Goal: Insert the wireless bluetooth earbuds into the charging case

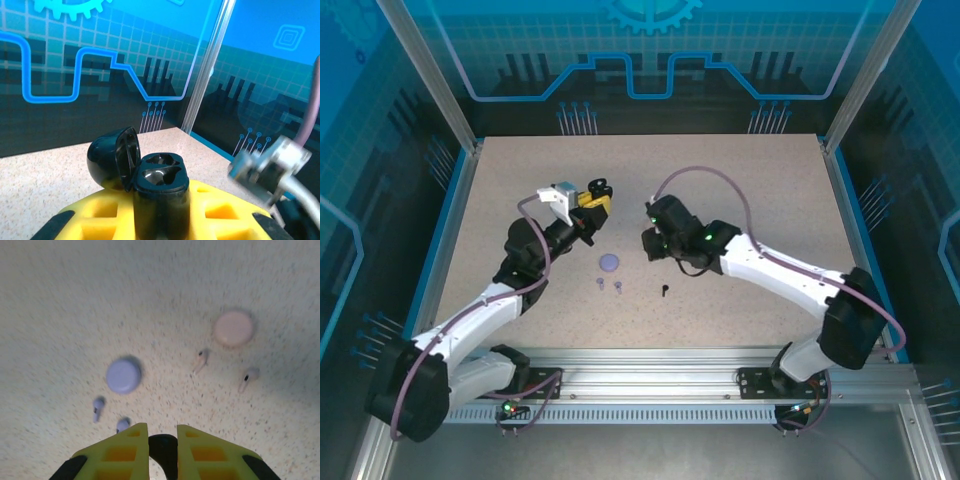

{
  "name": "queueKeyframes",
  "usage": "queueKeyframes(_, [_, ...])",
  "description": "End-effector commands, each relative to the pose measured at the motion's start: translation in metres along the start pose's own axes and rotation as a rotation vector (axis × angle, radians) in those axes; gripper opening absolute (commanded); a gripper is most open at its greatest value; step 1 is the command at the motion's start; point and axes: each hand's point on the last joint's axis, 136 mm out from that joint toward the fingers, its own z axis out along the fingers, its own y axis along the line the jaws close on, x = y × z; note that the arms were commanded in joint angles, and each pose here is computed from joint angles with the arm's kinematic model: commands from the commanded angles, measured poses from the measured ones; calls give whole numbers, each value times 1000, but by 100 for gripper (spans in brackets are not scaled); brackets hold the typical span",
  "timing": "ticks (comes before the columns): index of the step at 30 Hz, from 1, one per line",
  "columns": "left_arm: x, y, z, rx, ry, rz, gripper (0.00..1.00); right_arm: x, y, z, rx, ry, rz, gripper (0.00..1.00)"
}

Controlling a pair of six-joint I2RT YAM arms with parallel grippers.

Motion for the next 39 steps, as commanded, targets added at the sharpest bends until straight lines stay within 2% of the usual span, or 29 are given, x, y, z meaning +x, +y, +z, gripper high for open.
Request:
queueKeyframes(1, [-19,-18,0,81,-114,97,0,-37,2,-38,-54,-94,-16,16])
queueKeyframes(10, [-17,-50,9,206,-176,246,0,-109,12,-114,-167,-346,-40,16])
queueKeyframes(16, [-13,-68,14,279,-173,293,0,-134,30,-145,-277,-501,-100,16])
queueKeyframes(28, [-15,-91,20,394,-187,316,0,-127,64,-155,-498,-621,-229,16])
queueKeyframes(39, [-14,-91,22,404,-194,315,0,-115,73,-146,-546,-609,-225,16])
